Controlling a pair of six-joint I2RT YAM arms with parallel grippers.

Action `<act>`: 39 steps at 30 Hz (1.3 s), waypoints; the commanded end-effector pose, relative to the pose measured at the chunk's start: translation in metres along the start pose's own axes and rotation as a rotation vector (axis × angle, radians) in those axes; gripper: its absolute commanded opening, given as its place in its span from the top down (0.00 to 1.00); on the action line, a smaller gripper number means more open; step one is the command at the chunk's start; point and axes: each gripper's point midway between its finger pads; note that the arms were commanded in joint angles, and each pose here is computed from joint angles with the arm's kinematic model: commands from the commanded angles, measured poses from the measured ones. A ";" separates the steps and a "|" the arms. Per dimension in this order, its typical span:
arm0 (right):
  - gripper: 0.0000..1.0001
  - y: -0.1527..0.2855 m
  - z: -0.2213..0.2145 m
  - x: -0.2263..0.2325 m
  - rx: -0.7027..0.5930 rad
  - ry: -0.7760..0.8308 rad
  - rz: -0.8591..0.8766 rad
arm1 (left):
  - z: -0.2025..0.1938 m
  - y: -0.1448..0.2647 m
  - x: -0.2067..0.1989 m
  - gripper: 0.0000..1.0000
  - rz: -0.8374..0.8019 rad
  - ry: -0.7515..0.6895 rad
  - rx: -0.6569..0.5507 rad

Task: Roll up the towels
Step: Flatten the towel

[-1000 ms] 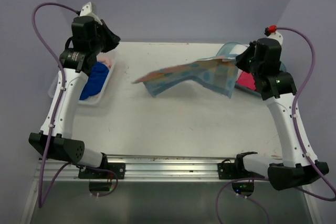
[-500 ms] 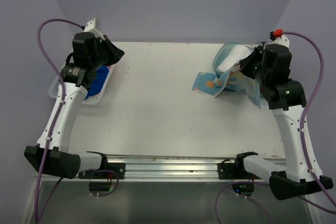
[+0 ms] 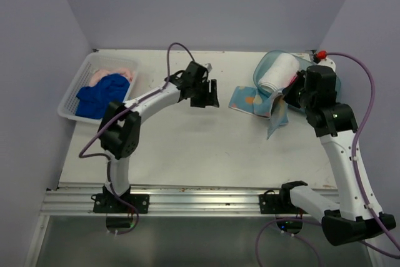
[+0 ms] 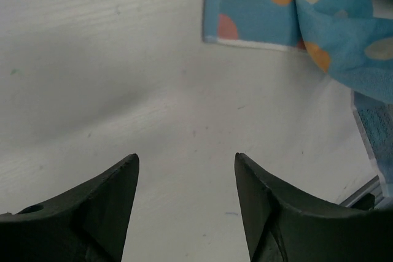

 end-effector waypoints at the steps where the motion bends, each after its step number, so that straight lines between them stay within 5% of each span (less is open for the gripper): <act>1: 1.00 0.019 -0.003 -0.018 -0.027 0.005 -0.057 | 0.024 -0.035 -0.032 0.32 0.019 -0.074 -0.052; 8: 1.00 0.028 -0.034 -0.033 0.034 0.009 -0.088 | 0.026 -0.104 -0.054 0.30 0.094 -0.177 -0.049; 18: 1.00 0.033 -0.060 -0.041 0.091 0.007 -0.102 | -0.004 -0.164 -0.036 0.37 0.190 -0.241 -0.019; 21: 1.00 0.034 -0.058 -0.042 0.085 0.002 -0.105 | -0.020 -0.174 -0.041 0.48 0.183 -0.257 0.012; 24: 1.00 0.037 -0.055 -0.043 0.075 0.003 -0.109 | -0.035 -0.180 -0.040 0.75 0.181 -0.262 0.044; 25: 1.00 0.038 -0.055 -0.043 0.076 0.004 -0.111 | -0.035 -0.178 -0.041 0.95 0.177 -0.260 0.045; 27: 1.00 0.037 -0.056 -0.043 0.077 0.005 -0.113 | -0.039 -0.176 -0.033 1.00 0.195 -0.255 0.058; 30: 1.00 0.034 -0.062 -0.044 0.093 0.008 -0.115 | -0.030 -0.151 -0.023 1.00 0.201 -0.229 0.039; 33: 1.00 0.027 -0.073 -0.046 0.118 0.011 -0.118 | 0.016 -0.090 -0.036 1.00 0.127 -0.187 -0.107; 39: 1.00 0.008 -0.086 -0.030 0.165 0.005 -0.043 | 0.049 0.024 0.024 1.00 0.065 -0.052 -0.203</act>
Point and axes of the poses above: each gripper's point midway between its finger pads, its own y axis back along the fingers, its own x axis along the line the jaws close on, z = x × y, and after that the axes turned 9 degrees about y, right-handed
